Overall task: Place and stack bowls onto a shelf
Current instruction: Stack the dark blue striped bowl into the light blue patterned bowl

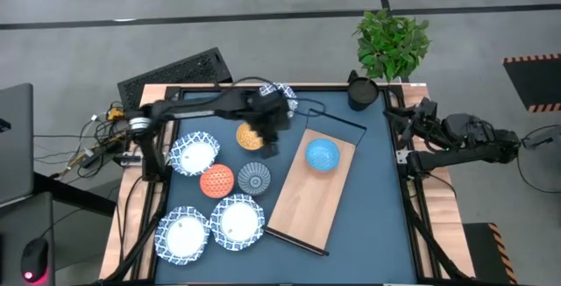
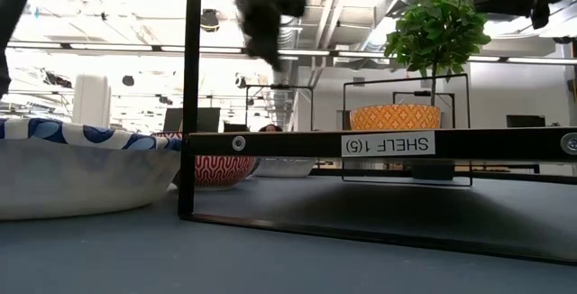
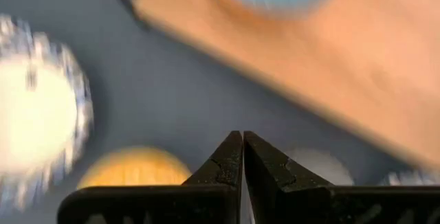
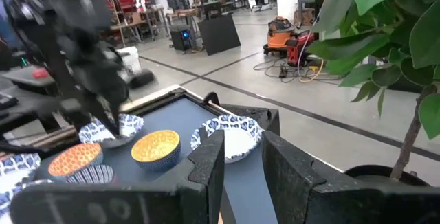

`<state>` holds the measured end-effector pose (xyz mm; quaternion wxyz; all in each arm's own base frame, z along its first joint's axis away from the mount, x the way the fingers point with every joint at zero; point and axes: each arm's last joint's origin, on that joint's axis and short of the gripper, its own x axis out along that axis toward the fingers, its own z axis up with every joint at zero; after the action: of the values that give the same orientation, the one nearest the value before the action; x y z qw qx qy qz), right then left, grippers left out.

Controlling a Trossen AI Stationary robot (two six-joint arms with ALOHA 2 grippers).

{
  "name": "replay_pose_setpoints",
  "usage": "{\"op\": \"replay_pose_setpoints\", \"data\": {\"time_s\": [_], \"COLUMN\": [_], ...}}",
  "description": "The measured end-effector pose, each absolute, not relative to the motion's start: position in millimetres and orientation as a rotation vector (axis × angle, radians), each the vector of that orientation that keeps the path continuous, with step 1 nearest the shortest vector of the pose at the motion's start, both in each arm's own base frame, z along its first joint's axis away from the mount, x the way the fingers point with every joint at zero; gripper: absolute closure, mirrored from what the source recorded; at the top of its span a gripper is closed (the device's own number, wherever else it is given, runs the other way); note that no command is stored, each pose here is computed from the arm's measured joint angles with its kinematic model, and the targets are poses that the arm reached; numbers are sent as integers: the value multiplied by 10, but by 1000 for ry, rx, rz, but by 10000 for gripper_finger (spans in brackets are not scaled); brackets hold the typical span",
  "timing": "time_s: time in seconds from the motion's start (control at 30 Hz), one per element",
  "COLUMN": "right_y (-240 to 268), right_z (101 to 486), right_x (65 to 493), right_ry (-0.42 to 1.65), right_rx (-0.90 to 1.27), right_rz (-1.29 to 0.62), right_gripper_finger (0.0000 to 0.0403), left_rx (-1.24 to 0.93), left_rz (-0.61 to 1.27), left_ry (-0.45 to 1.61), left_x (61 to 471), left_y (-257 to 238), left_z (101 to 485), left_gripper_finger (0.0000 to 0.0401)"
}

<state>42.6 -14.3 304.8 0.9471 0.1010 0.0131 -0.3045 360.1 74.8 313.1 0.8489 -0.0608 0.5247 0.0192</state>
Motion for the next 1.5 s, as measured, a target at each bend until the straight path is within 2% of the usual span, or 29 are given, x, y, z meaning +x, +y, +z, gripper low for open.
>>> {"op": "replay_pose_setpoints", "data": {"time_s": [0.1, 0.2, 0.37, 0.53, 0.67, 0.9, 1.07, 1.23, 1.5], "right_y": [-143, -143, -143, -142, -142, -142, -143, -143, -143], "right_z": [3036, 3038, 3036, 3034, 3032, 3035, 3035, 3035, 3035], "right_x": [426, 426, 426, 426, 425, 426, 426, 425, 425], "right_ry": [38, 36, 38, 41, 43, 22, 8, -10, -15], "right_rx": [202, 202, 201, 200, 198, 255, 300, 353, 369], "right_rz": [-621, -621, -620, -619, -618, -620, -622, -624, -625], "right_gripper_finger": [280, 280, 280, 280, 280, 280, 280, 280, 280], "left_rx": [-106, -142, -208, -275, -273, -131, -139, -190, -216], "left_rz": [16, 27, 123, 153, 137, 196, 243, 202, 209], "left_ry": [1135, 1100, 990, 833, 762, 839, 995, 1122, 1106], "left_x": [3227, 2860, 2324, 2073, 2089, 2377, 2566, 2625, 2673], "left_y": [591, 433, 205, 117, 114, 277, 450, 486, 458], "left_z": [3362, 3439, 3198, 2865, 2747, 2576, 2371, 2168, 2104], "left_gripper_finger": [401, 401, 388, 340, 292, 234, 227, 227, 227]}}
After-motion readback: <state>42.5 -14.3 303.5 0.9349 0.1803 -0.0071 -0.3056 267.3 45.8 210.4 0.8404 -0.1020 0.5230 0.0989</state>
